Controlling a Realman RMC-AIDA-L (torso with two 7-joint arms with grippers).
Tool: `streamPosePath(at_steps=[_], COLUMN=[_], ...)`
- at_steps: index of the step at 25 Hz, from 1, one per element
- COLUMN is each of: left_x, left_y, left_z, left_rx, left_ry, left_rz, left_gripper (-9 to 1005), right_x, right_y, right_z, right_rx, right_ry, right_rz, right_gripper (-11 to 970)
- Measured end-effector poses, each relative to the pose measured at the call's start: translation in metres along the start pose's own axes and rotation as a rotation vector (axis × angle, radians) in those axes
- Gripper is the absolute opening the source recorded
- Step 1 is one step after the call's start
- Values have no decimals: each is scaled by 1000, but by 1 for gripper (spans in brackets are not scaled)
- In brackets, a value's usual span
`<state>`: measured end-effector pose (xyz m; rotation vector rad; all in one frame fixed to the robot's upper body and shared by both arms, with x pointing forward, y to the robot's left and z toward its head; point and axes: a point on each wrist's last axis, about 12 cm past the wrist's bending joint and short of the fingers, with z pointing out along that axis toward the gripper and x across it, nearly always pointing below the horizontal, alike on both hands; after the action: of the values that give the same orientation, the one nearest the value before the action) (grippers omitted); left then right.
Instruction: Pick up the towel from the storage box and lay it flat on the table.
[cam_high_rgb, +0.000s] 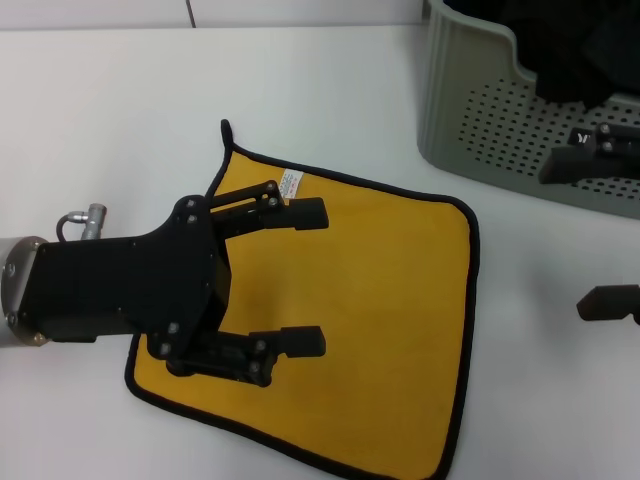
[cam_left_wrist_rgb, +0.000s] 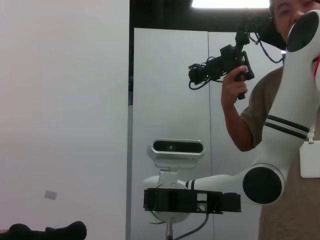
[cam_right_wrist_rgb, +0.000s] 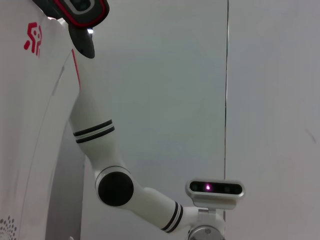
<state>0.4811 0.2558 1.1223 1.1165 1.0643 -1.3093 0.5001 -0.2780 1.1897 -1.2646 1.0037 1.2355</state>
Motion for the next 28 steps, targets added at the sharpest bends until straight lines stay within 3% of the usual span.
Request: streamPosePath(at_steps=[28], left_x=[0], left_y=[1], left_z=[2], left_rx=[5], left_ry=[-1], left_rz=[-2], left_gripper=[888], right_x=[8], right_y=[4], right_z=[5], right_rx=[-37], right_ry=[-9], right_rz=[26], right_gripper=[854])
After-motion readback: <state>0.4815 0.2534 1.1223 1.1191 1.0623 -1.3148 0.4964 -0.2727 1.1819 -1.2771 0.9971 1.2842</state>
